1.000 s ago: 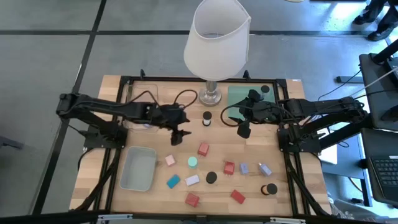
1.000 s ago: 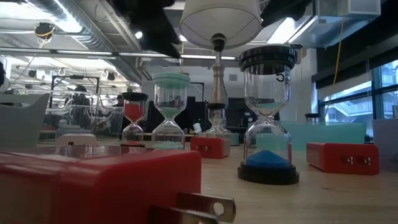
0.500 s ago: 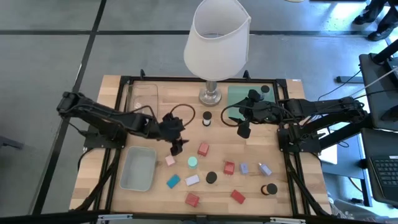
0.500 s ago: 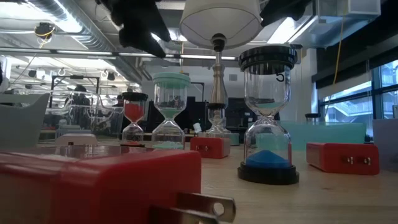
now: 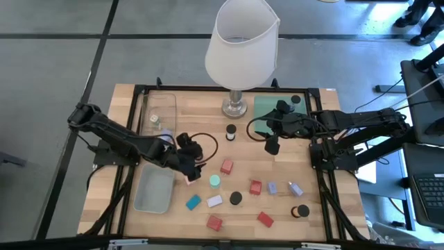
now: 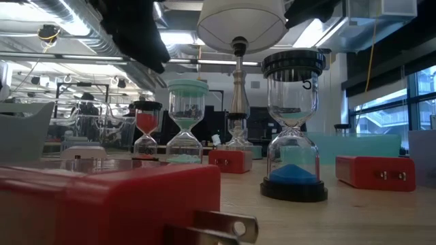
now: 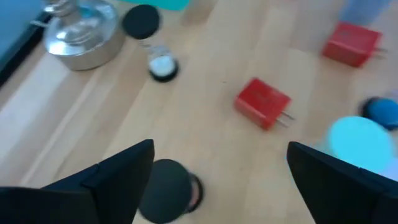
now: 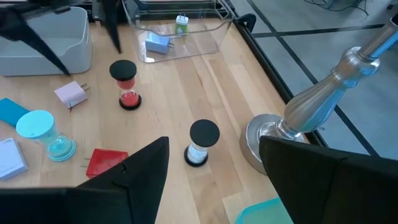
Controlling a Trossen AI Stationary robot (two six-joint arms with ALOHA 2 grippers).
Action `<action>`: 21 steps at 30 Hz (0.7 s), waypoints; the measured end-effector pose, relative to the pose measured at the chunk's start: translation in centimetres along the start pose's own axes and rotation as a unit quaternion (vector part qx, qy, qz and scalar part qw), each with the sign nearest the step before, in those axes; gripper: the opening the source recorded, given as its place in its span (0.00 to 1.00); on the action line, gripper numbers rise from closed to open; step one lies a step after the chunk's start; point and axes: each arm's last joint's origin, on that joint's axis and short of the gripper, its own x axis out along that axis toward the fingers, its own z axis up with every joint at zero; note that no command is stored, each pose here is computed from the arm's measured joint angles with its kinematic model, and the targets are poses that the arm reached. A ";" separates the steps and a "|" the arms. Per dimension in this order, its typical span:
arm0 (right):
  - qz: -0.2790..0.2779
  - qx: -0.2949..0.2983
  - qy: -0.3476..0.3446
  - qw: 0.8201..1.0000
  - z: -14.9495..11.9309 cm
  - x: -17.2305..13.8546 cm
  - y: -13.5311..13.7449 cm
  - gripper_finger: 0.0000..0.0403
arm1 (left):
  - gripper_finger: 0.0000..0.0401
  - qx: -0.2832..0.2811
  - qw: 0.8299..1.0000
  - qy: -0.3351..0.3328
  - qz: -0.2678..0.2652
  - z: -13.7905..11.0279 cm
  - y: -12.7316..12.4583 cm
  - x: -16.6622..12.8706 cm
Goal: Pick & Place Office items
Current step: Put the red hourglass into the green bin
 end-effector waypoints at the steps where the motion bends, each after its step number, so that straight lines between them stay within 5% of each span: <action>1: 0.001 0.000 0.000 1.000 0.0 0.0 0.0 0.63 | 0.93 -0.005 1.000 0.001 0.012 -0.1 0.2 0.1; 8: 0.001 0.000 0.000 1.000 0.0 0.0 0.0 0.63 | 0.96 -0.148 0.988 0.015 0.051 0.7 2.4 1.4; 21: 0.001 0.000 0.000 1.000 0.0 0.0 0.0 0.63 | 0.95 -0.193 0.978 0.070 0.040 -0.4 4.0 2.9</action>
